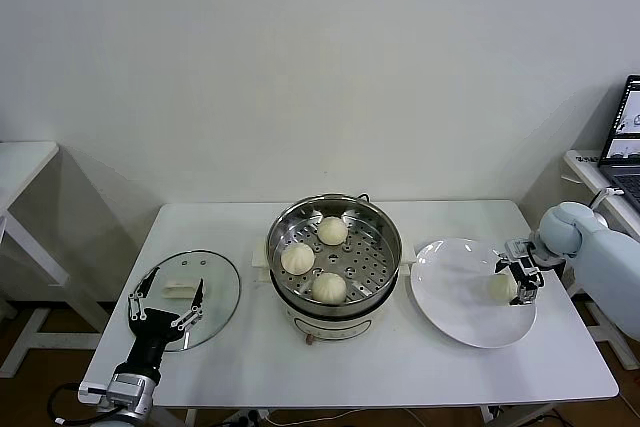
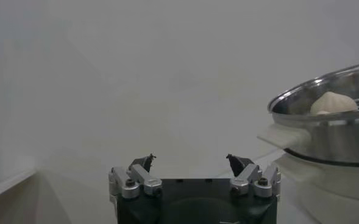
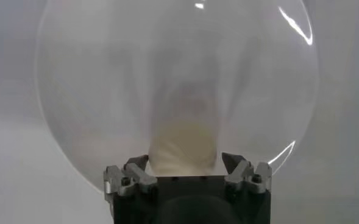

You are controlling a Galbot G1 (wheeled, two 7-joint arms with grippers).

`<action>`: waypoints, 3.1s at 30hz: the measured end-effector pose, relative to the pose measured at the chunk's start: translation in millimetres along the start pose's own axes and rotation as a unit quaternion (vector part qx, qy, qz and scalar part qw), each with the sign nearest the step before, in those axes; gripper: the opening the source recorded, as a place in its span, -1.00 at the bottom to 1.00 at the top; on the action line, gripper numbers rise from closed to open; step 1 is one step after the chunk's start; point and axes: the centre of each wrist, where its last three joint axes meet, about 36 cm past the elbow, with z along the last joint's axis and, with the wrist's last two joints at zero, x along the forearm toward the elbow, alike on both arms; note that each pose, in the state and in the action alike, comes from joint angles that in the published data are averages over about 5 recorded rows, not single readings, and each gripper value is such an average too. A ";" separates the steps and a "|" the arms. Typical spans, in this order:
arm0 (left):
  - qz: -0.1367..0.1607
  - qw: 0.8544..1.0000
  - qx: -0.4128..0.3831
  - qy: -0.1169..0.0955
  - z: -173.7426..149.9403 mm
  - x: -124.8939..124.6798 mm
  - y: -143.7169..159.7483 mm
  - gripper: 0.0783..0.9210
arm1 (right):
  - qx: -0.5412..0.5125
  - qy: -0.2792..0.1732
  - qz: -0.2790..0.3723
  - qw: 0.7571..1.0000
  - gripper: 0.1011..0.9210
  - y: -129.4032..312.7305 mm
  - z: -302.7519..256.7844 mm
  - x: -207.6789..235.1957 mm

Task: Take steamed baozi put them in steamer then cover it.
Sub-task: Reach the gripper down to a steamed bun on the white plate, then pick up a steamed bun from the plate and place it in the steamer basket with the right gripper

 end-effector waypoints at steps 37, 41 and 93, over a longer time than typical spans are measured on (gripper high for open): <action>0.007 1.000 -0.003 -0.019 -9.8 -4.3 0.4 0.77 | 0.009 -0.095 0.024 0.995 0.23 -19.1 -85.5 207.6; 0.008 1.000 -0.007 -0.022 -10.0 -4.9 3.9 0.77 | 0.030 -0.112 0.018 0.993 0.23 -19.3 -129.8 243.3; -0.019 1.000 0.003 -0.005 8.4 -14.3 37.4 0.77 | 0.059 -0.063 -0.064 0.994 0.28 -86.8 -339.8 156.6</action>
